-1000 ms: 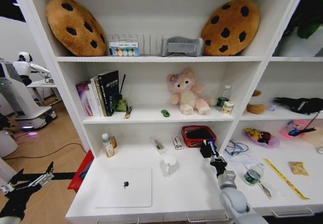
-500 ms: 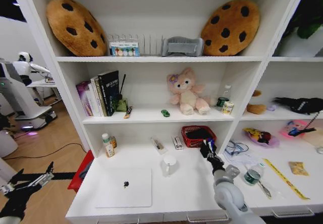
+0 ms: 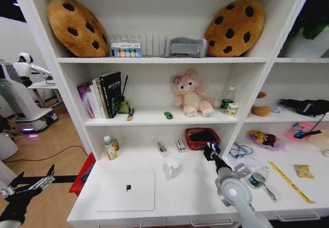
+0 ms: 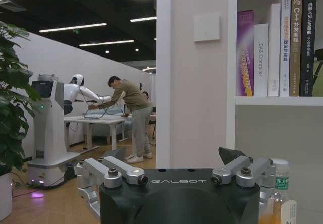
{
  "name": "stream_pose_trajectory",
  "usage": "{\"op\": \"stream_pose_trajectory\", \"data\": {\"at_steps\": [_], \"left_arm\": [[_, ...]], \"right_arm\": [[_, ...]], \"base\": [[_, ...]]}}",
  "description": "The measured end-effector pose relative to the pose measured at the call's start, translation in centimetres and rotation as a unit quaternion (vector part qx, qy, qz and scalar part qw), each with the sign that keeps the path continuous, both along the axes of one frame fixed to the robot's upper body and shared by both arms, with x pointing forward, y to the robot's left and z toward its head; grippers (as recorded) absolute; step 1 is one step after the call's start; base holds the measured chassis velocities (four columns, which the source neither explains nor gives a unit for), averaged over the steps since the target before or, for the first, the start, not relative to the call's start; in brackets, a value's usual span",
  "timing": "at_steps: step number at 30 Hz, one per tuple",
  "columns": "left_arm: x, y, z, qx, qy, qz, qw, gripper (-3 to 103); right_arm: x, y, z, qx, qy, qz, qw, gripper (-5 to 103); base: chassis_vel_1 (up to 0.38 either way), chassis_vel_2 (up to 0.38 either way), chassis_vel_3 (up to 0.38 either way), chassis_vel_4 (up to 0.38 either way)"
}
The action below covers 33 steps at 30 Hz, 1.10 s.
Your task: Organize the objects on the table.
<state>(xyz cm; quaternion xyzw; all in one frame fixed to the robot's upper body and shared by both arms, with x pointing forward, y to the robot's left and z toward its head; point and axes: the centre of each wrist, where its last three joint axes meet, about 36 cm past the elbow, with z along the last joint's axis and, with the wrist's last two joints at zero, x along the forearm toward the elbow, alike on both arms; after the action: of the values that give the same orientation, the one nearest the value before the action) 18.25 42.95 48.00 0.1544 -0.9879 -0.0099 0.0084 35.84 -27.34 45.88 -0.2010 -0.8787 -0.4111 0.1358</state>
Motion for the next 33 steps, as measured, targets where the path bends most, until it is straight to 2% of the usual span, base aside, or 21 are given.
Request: {"op": "stream_pose_trajectory", "data": {"at_steps": [2,6,18,33], "left_arm": [[0.0,0.0,0.0,0.000,0.000,0.000,1.0000,100],[0.0,0.0,0.0,0.000,0.000,0.000,1.0000,100],[0.0,0.0,0.0,0.000,0.000,0.000,1.0000,100],[0.0,0.0,0.0,0.000,0.000,0.000,1.0000,100]], "right_arm": [[-0.3,-0.2,0.3,0.029,0.009,-0.023,0.999,14],[-0.2,-0.5,0.6,0.058,0.013,-0.045,0.997,14],[3.3,-1.6,0.1,0.096,0.030,-0.084,0.991,14],[5.2,-1.0,1.1,0.129,0.037,-0.066,0.989,14]], "base": [[0.000,0.000,0.000,0.000],[0.000,0.000,0.000,0.000],[0.000,0.000,0.000,0.000],[0.000,0.000,0.000,0.000]]}}
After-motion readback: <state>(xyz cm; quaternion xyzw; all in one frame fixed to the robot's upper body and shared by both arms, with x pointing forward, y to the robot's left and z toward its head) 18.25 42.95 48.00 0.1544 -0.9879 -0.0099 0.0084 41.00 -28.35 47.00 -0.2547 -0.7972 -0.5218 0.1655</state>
